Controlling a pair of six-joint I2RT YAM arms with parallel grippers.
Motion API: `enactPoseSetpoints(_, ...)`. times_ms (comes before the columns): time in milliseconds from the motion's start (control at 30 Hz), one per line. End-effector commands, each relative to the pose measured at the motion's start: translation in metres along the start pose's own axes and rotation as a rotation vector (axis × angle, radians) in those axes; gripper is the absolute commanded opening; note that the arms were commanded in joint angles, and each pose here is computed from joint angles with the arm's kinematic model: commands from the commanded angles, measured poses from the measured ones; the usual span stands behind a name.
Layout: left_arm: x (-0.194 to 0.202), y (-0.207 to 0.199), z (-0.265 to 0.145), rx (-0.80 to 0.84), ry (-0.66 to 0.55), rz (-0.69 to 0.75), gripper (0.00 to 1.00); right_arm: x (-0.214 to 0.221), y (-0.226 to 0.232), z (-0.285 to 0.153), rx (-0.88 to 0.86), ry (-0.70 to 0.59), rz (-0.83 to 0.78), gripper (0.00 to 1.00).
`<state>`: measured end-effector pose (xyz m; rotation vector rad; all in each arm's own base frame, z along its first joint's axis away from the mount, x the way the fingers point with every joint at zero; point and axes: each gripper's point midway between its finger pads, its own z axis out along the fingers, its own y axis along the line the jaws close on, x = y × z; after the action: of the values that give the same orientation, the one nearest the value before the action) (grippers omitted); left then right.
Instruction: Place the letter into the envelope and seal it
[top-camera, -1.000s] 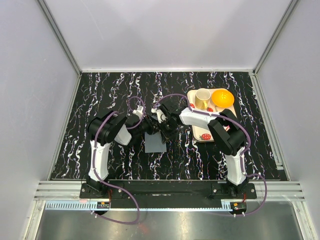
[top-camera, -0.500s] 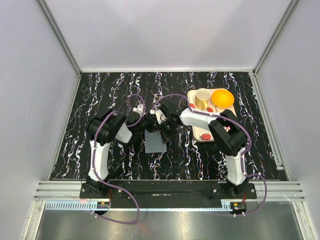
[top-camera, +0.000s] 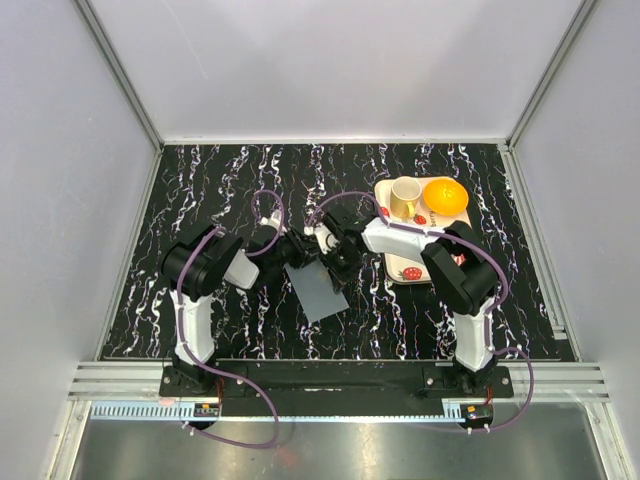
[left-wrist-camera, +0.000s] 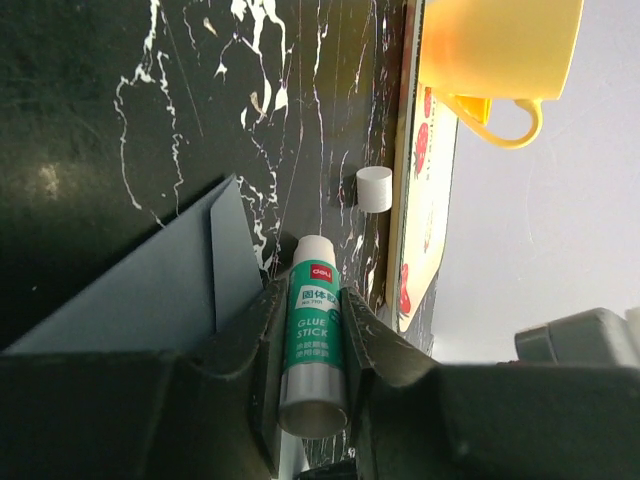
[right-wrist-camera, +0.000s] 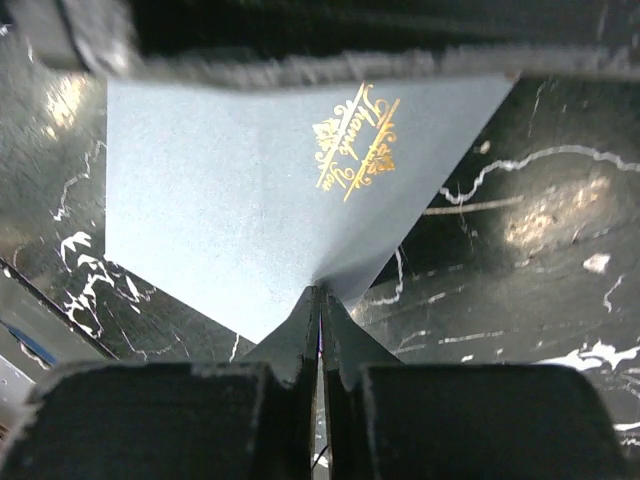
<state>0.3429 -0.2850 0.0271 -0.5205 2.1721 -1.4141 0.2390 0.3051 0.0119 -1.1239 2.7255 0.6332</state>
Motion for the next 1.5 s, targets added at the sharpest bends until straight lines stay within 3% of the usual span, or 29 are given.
enactPoseSetpoints(0,-0.002,0.005,-0.005,-0.037,-0.025,0.04,0.0,0.022,-0.005,-0.017,0.039,0.042,0.001,0.06)
enactPoseSetpoints(200,-0.006,0.003,0.0,-0.017,-0.037,0.051,0.0,-0.005,0.018,-0.027,-0.048,-0.06,0.018,0.09)
enactPoseSetpoints(367,-0.009,-0.003,0.0,0.031,-0.053,0.054,0.0,-0.01,0.022,-0.018,-0.07,-0.06,0.045,0.1)
enactPoseSetpoints(533,-0.003,-0.051,-0.004,0.228,-0.015,0.065,0.0,0.008,0.002,0.007,-0.007,-0.004,0.067,0.08)
enactPoseSetpoints(700,0.011,-0.071,-0.005,0.287,0.011,0.034,0.0,-0.003,0.002,0.008,-0.009,-0.02,0.065,0.07)
enactPoseSetpoints(900,0.033,-0.045,0.004,0.218,0.033,-0.003,0.0,0.0,0.0,0.005,0.002,-0.02,0.062,0.06)
enactPoseSetpoints(1100,0.031,-0.028,0.016,0.199,0.024,-0.025,0.0,0.006,-0.001,0.007,0.004,-0.012,0.053,0.05)
enactPoseSetpoints(1467,-0.018,-0.016,0.021,0.187,-0.083,-0.01,0.0,0.021,-0.002,0.009,0.001,0.023,0.056,0.04)
